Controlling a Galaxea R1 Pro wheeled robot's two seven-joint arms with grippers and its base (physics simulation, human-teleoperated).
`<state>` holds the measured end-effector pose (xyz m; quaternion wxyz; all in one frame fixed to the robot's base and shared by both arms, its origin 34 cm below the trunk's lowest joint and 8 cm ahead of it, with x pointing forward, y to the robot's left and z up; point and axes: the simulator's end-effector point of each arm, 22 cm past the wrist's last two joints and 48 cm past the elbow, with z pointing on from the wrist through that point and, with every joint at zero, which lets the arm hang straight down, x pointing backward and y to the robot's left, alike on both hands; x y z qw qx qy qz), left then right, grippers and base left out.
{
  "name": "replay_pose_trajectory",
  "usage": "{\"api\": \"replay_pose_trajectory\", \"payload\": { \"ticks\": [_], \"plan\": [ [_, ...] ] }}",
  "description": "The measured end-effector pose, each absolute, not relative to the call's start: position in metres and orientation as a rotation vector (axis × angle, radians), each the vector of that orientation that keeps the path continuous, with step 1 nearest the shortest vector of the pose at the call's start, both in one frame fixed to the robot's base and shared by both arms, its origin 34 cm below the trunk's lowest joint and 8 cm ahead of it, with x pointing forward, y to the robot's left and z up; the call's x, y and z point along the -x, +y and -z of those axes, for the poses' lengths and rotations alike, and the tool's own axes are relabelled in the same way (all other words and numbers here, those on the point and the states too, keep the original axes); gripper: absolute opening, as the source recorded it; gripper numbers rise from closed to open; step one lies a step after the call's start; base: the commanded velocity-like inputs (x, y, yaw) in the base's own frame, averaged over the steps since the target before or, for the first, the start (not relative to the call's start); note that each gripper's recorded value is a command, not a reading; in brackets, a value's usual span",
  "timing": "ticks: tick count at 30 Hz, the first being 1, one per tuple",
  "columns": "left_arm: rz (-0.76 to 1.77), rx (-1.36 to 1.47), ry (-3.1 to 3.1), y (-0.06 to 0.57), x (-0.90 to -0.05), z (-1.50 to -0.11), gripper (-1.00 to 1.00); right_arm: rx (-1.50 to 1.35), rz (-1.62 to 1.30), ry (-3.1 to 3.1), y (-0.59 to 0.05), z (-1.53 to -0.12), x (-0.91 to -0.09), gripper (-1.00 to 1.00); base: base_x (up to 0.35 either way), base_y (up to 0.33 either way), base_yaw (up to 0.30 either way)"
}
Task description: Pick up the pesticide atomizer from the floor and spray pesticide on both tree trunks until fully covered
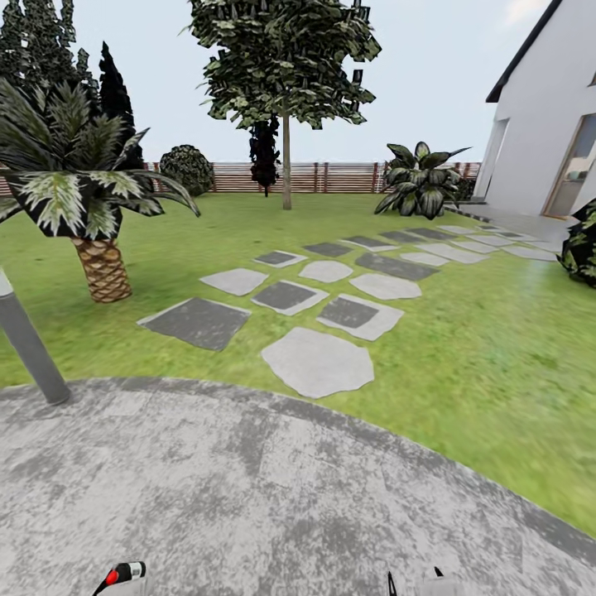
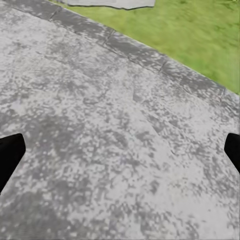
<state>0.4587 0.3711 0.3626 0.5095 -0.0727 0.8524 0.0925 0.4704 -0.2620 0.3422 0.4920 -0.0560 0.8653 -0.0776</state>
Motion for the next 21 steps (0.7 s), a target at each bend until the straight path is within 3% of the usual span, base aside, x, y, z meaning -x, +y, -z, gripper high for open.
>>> {"api": "replay_pose_trajectory", "payload": {
  "ticks": [21],
  "plan": [
    [-0.209, 0.161, 2.065, 0.3633, -0.4550, -0.3581, -1.00, 0.138, 0.185, 2.096, -0.2601, -0.3433, -0.4716, 1.00, 0.341, 0.000, 0.000]
  ]
}}
